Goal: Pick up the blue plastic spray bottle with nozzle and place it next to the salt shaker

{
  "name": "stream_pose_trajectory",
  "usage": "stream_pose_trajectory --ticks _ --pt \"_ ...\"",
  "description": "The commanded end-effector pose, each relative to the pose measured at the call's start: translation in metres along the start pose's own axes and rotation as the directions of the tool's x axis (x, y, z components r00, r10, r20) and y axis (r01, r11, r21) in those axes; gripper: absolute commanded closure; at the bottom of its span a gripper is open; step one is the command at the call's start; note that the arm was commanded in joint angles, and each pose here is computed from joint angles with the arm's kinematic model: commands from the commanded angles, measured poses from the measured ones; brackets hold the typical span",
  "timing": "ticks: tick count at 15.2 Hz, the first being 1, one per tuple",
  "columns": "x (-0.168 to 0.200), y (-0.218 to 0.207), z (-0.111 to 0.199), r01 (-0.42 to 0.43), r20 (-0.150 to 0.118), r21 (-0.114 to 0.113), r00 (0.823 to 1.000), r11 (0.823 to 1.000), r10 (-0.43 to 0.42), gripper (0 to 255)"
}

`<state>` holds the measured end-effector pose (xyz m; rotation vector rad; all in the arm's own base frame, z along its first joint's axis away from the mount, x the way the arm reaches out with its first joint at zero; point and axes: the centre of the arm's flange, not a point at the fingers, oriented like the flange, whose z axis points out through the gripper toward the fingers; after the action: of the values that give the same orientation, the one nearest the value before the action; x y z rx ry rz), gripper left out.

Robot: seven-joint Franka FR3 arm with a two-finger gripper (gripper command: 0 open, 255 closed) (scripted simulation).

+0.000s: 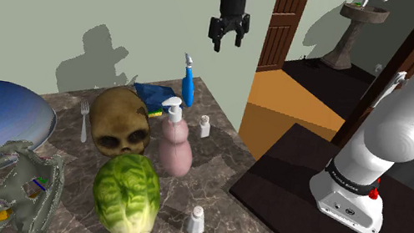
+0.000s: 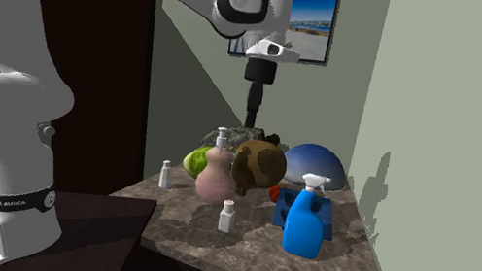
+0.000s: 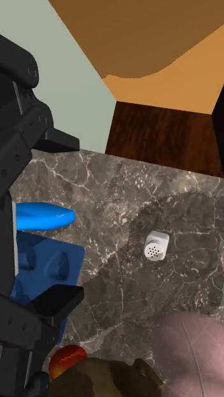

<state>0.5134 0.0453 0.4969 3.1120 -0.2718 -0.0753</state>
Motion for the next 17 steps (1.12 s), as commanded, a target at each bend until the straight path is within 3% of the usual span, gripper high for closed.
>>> stream_pose_trajectory --ticks 1,14,17 --pt "0.023 -0.006 0.012 -0.009 -0.003 -0.005 1.000 1.000 0.009 0" --pt "0.174 -0.038 0.085 -0.062 -0.019 -0.039 0.998 0.997 0.061 0" --pt "0.179 -0.038 0.098 -0.063 -0.019 -0.041 0.998 0.997 0.063 0"
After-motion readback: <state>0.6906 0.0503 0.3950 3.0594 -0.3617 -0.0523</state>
